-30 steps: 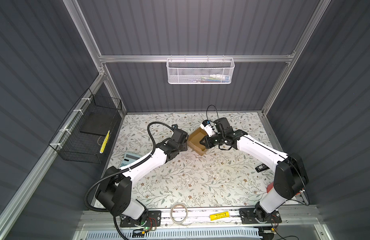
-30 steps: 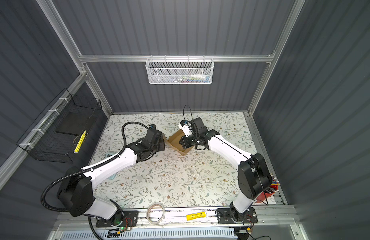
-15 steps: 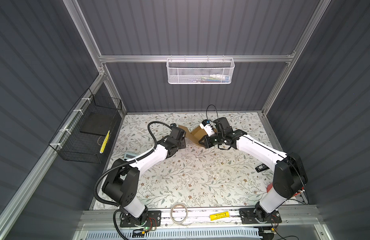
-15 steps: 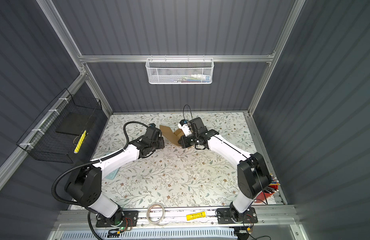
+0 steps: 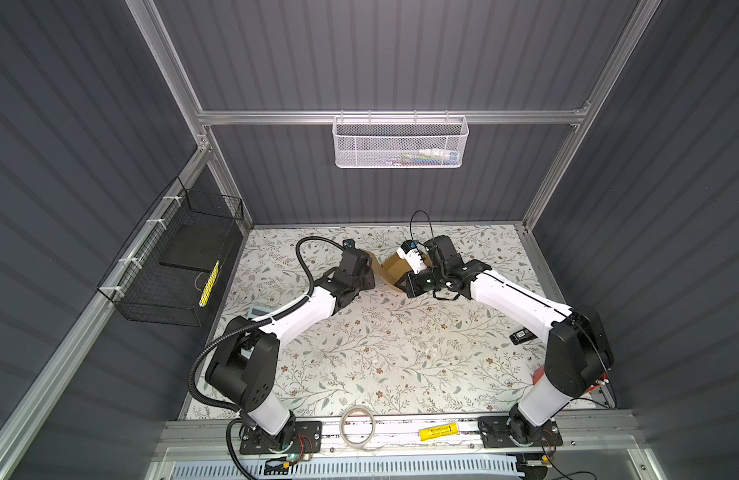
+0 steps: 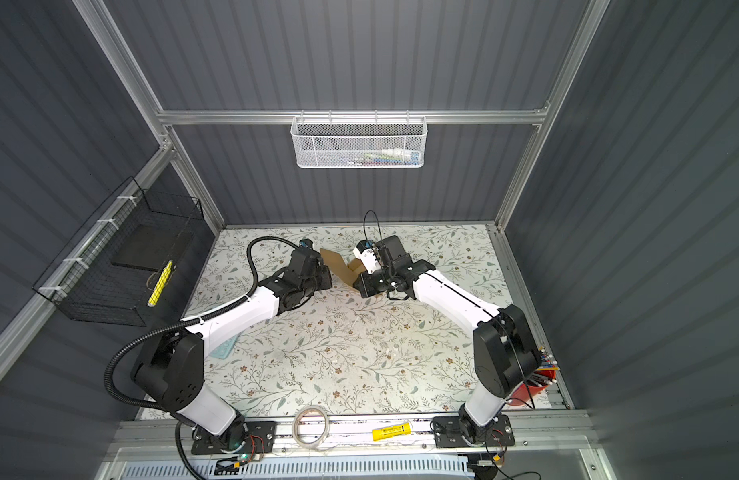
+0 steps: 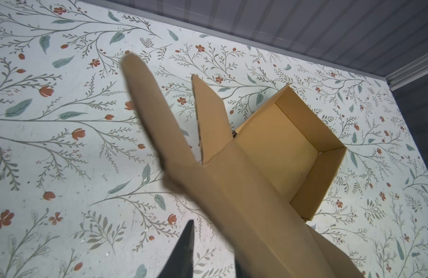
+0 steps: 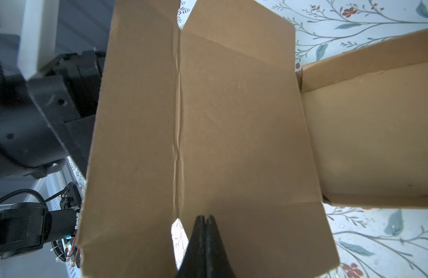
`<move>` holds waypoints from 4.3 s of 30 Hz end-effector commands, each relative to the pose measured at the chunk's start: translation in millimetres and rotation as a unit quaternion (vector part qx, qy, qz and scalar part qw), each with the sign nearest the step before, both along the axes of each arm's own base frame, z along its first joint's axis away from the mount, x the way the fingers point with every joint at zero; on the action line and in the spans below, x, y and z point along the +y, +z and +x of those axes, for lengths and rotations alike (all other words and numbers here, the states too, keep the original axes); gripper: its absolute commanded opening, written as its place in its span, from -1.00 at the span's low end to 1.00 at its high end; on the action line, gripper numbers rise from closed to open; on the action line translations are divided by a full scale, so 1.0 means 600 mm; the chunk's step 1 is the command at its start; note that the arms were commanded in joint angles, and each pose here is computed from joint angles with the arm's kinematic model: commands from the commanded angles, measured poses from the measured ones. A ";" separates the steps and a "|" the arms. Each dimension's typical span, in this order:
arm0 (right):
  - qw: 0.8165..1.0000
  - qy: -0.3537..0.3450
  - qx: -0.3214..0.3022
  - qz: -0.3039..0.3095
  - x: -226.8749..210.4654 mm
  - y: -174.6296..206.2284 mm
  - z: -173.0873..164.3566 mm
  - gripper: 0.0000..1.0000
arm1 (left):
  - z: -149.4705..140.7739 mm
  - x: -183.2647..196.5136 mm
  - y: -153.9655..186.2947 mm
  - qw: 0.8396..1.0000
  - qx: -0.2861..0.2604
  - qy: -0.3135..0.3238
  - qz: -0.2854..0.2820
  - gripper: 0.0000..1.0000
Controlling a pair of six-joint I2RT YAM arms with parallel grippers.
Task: Assemble paper box
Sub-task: Rotate the paper box at the top-center of the table.
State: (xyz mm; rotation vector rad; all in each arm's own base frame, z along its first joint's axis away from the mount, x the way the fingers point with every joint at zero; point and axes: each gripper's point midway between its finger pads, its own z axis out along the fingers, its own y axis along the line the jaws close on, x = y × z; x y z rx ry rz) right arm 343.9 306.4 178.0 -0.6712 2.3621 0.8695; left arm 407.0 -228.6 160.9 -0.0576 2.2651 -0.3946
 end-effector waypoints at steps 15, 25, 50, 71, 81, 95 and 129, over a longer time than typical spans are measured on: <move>0.999 0.020 -0.014 0.022 0.043 0.047 -0.001 -0.93 | 0.051 -0.030 0.059 0.997 -0.064 -0.008 -0.039 -0.42; 0.999 0.029 -0.022 0.026 0.065 0.067 -0.011 -0.93 | 0.063 -0.038 0.086 0.995 -0.084 -0.011 -0.055 -0.41; 0.996 -0.064 -0.059 0.013 -0.035 0.092 -0.002 -0.91 | 0.060 -0.021 0.114 0.996 -0.063 -0.032 -0.061 -0.15; 0.992 -0.108 -0.067 0.011 -0.123 0.082 0.006 -0.82 | 0.105 0.016 0.188 0.990 -0.034 -0.091 -0.102 0.10; 0.993 -0.095 -0.065 0.019 -0.124 0.082 0.000 -0.80 | 0.099 -0.015 0.166 0.982 0.038 -0.165 -0.088 0.12; 0.992 -0.107 -0.068 0.021 -0.148 0.078 -0.007 -0.79 | 0.072 -0.048 0.097 0.973 0.111 -0.200 -0.030 -0.04; 0.988 -0.136 -0.068 0.028 -0.193 0.069 -0.022 -0.76 | 0.065 -0.045 0.145 0.949 0.095 -0.271 0.128 -1.00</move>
